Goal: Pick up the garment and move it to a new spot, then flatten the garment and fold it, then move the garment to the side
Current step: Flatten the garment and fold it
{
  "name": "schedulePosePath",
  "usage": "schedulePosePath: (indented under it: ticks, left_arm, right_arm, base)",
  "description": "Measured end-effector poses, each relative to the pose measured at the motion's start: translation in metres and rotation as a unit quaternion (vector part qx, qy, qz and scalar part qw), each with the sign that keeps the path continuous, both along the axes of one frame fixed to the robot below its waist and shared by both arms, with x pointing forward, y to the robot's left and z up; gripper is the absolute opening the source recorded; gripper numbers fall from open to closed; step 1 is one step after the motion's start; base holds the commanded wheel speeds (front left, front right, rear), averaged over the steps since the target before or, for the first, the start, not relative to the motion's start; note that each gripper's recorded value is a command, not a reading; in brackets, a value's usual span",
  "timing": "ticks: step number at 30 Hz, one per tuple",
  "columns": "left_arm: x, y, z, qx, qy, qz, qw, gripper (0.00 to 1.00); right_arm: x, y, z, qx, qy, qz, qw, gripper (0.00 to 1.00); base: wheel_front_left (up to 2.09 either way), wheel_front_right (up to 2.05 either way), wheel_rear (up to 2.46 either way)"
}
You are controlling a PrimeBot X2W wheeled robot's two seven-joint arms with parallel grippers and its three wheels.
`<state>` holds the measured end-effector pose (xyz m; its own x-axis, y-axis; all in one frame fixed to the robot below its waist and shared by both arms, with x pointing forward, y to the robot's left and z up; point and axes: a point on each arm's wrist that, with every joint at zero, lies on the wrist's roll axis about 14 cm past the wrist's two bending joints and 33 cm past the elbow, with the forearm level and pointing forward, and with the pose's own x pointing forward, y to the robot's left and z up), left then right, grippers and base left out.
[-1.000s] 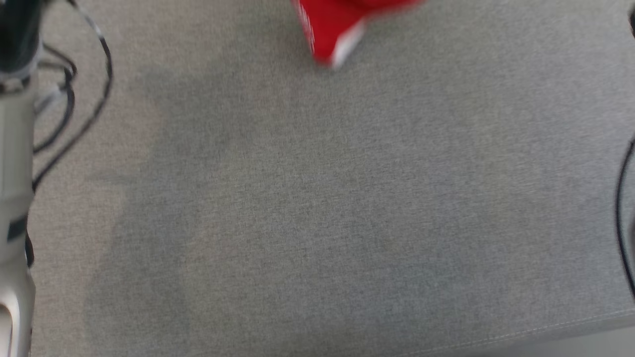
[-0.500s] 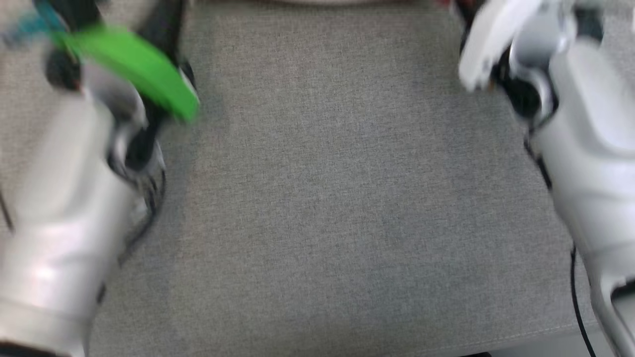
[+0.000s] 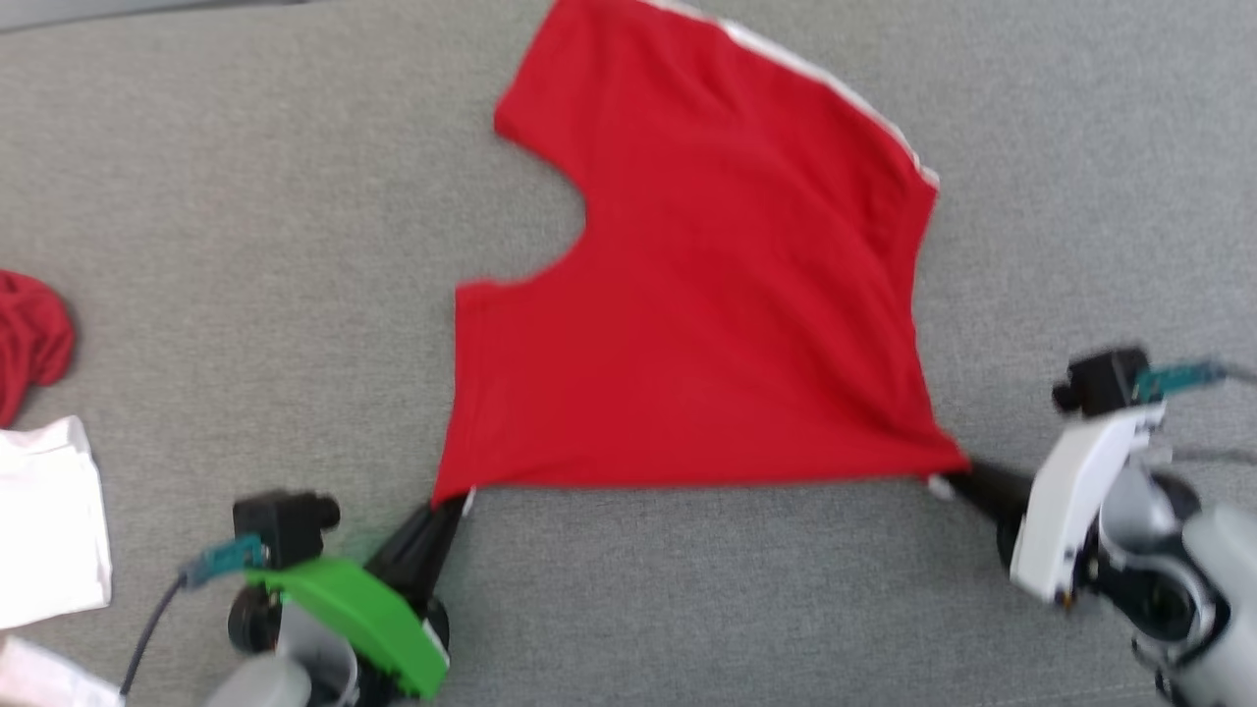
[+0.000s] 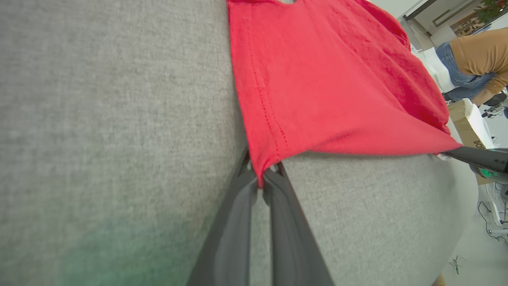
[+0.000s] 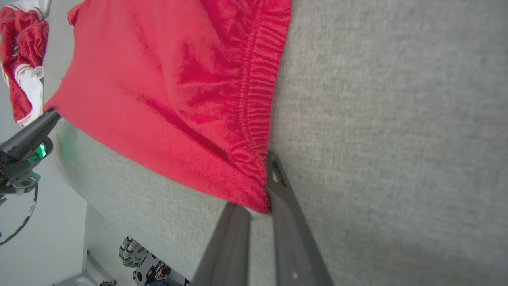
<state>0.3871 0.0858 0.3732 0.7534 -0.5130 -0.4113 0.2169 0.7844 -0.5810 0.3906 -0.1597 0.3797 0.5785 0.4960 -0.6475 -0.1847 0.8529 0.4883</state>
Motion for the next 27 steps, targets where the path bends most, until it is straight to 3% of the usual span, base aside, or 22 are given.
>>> schedulePosePath:
  ticks: [3,6,14,20,27]
  left_arm:
    - [-0.031,0.018,0.018,-0.01,0.005,0.044,0.999,0.0]
    - [-0.048,0.031,0.035,-0.013,-0.004,0.068,0.998,0.0]
    - [-0.041,0.054,0.081,-0.002,-0.043,0.063,0.997,0.0]
    - [-0.006,0.039,0.104,0.007,-0.056,-0.006,0.998,0.0]
    - [0.05,0.024,0.118,0.05,-0.06,-0.096,0.992,0.0]
  right_arm:
    - [-0.059,0.02,-0.002,0.026,0.029,0.03,0.999,0.0]
    - [-0.081,0.033,0.009,0.065,0.026,0.021,0.997,0.0]
    - [-0.069,0.051,0.051,0.169,-0.008,-0.023,0.985,0.0]
    - [-0.048,0.05,0.056,0.193,0.003,-0.033,0.981,0.0]
    - [-0.031,0.054,0.051,0.185,0.046,0.009,0.982,0.0]
  base:
    - [0.0,0.0,0.0]
    - [0.0,0.0,0.0]
    - [0.0,0.0,0.0]
    - [0.0,0.0,0.0]
    - [0.0,0.0,0.0]
